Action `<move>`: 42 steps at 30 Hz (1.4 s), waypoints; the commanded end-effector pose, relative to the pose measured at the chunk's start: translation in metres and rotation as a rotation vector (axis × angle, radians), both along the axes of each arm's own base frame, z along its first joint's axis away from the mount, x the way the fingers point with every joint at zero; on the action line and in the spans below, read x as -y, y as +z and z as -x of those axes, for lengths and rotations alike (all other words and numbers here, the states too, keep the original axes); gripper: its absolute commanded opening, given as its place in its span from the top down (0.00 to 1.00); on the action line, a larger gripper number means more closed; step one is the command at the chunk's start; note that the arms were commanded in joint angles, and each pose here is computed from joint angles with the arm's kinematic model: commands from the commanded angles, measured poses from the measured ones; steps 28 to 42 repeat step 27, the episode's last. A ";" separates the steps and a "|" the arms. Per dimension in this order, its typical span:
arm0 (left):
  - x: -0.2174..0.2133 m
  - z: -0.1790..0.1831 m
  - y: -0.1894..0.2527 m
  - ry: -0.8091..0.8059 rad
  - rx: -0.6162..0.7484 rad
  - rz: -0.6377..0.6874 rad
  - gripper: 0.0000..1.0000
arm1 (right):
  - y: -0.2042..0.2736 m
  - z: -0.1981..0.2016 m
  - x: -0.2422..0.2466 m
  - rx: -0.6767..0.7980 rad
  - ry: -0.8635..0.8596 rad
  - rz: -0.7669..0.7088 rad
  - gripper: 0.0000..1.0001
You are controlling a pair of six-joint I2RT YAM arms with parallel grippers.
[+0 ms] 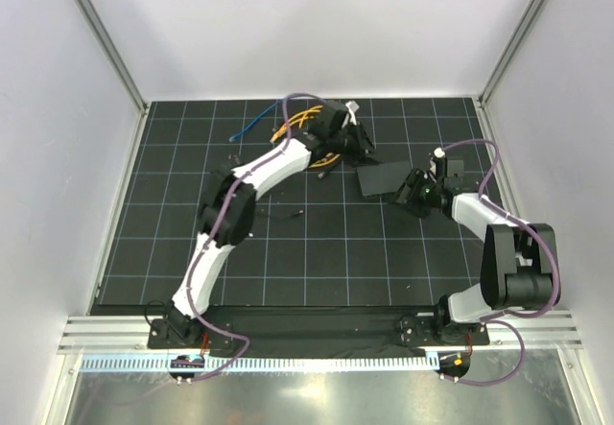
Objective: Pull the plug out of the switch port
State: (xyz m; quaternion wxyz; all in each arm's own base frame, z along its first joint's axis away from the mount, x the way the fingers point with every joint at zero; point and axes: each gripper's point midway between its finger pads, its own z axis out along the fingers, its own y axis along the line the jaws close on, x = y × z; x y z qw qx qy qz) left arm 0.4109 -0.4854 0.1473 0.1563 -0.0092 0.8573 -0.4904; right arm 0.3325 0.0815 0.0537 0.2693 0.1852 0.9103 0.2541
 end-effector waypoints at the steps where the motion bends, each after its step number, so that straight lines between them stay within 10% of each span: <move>1: -0.052 0.010 0.061 0.024 0.230 -0.138 0.74 | 0.011 0.011 0.019 0.007 -0.007 0.139 0.46; 10: -0.190 0.078 0.034 0.189 0.344 -0.477 0.57 | 0.032 0.028 0.010 -0.010 0.027 0.483 0.43; 16: -0.256 0.138 0.001 0.300 0.278 -0.443 0.48 | 0.017 0.047 0.005 -0.047 0.060 0.487 0.37; 22: -0.271 0.181 -0.012 0.328 0.250 -0.284 0.44 | 0.006 0.072 -0.010 -0.078 0.131 0.401 0.27; 24: -0.271 0.194 -0.024 0.320 0.213 -0.248 0.43 | 0.017 0.078 -0.029 -0.029 0.182 0.311 0.00; 42: -0.259 0.209 -0.014 0.284 0.217 -0.092 0.42 | 0.026 0.084 -0.049 0.029 0.206 0.180 0.00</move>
